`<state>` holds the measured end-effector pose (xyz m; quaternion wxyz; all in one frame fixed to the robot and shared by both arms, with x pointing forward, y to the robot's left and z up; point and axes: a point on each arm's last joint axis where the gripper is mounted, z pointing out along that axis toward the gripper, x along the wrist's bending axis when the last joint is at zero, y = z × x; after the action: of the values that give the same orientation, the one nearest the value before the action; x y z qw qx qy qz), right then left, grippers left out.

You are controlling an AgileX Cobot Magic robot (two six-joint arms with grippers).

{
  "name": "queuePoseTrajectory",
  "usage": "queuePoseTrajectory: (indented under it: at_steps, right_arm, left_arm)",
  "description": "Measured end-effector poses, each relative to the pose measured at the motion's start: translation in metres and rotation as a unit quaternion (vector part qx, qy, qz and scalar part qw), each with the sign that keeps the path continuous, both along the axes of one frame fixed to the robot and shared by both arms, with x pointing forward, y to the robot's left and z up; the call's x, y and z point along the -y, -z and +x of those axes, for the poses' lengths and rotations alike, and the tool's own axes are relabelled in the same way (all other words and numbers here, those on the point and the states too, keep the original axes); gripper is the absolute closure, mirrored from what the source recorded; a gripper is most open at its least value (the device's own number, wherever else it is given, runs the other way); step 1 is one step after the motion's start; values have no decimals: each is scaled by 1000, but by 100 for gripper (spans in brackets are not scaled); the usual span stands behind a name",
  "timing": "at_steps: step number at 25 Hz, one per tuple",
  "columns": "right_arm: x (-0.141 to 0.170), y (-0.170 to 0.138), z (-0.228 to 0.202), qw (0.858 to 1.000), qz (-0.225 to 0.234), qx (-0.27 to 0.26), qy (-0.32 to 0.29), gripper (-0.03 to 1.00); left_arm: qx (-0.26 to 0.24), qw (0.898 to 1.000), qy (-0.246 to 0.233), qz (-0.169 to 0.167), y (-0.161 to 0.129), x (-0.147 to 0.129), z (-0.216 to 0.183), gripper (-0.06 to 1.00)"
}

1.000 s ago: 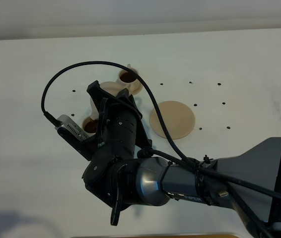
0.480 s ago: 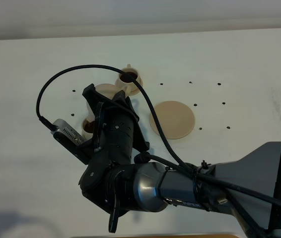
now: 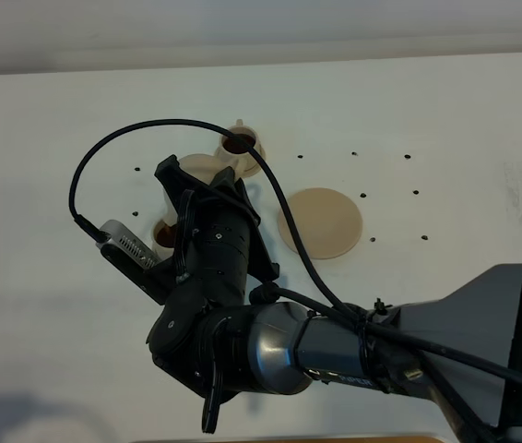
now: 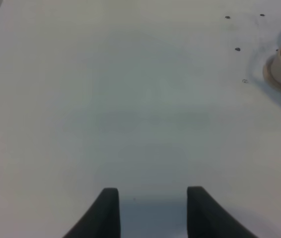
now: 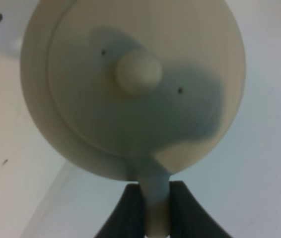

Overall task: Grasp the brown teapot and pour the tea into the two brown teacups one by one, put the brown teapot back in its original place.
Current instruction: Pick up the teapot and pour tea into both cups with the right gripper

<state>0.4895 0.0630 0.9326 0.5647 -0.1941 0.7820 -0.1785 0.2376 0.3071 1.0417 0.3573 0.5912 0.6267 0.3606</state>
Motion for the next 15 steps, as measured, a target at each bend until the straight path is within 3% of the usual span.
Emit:
queuePoseTrajectory:
  at_steps: [15]
  right_arm:
    - [1,-1,0,1000,-4,8,3,85]
  left_arm:
    - [0,1000,0,0,0,0,0,63]
